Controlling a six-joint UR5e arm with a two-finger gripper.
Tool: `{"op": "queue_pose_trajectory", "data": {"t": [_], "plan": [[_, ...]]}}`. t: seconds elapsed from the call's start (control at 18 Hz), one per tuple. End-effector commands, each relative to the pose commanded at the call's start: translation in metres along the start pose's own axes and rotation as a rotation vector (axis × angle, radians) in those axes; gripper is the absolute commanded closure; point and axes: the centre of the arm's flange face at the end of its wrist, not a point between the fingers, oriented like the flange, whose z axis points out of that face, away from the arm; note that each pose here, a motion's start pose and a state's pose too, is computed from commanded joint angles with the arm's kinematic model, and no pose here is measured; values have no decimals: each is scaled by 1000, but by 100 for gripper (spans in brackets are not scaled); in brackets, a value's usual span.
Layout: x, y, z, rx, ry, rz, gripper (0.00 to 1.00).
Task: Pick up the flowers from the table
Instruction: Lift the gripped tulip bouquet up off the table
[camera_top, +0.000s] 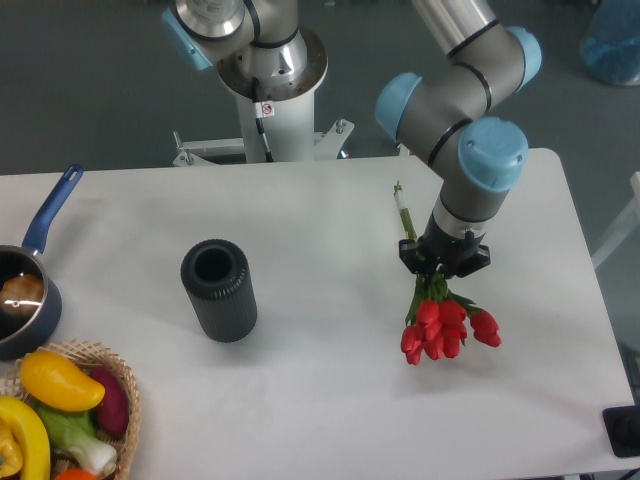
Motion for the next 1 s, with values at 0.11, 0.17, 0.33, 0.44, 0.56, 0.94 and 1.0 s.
{"op": "queue_pose_trajectory", "data": {"t": [0.11, 0.17, 0.33, 0.44, 0.56, 0.94, 1.0], "plan": [[0, -6, -21, 38, -16, 8, 84], [0, -9, -31, 56, -24, 12, 84], [2, -18, -55, 114, -30, 27, 84], [2, -22, -66, 132, -42, 36, 84], [6, -29, -78, 150, -57, 51, 84], [2, -45, -123, 211, -124, 122, 83], [1, -46, -128, 218, -133, 144, 82]]}}
